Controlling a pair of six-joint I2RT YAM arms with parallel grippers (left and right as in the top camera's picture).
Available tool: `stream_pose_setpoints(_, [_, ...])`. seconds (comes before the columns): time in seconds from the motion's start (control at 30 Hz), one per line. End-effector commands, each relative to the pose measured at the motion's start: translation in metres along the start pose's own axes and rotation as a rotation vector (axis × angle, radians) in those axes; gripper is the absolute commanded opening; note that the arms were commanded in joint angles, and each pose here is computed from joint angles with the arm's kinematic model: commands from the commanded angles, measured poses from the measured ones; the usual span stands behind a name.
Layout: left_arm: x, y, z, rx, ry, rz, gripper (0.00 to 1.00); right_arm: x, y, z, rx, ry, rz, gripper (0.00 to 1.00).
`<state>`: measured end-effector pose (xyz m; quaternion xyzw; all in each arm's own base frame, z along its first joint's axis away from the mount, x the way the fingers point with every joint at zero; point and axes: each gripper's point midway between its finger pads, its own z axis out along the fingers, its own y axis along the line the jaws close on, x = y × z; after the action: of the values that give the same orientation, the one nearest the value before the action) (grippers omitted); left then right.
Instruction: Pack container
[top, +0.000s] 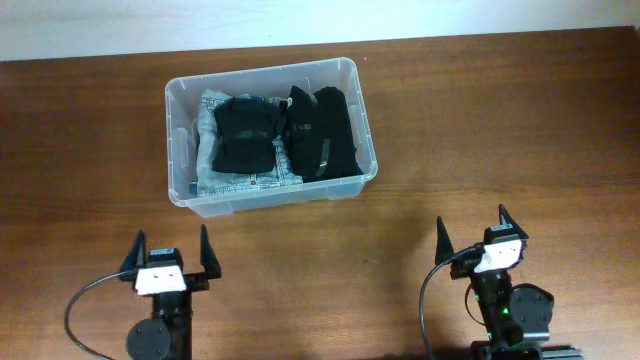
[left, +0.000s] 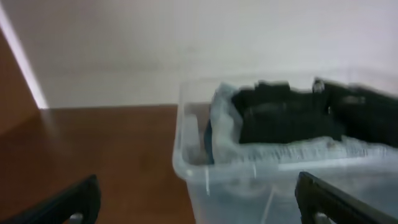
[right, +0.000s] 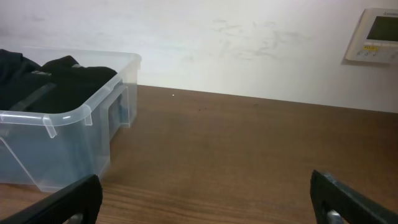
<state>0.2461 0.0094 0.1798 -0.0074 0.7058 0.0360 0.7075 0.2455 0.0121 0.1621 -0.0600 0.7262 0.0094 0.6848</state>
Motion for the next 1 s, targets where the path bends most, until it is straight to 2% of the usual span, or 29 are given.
stream_pose_setpoints(0.0, [0.0236, -0.0191, -0.0016, 0.114, 0.074, 0.129, 0.99, 0.0028, -0.0036, 0.0, 0.018, 0.002, 0.009, 0.98])
stream_pose_setpoints(0.97, [0.0222, -0.0192, -0.0015, 0.114, 0.069, 0.132, 0.99, 0.0028, -0.0036, 0.0, 0.018, 0.002, 0.009, 0.98])
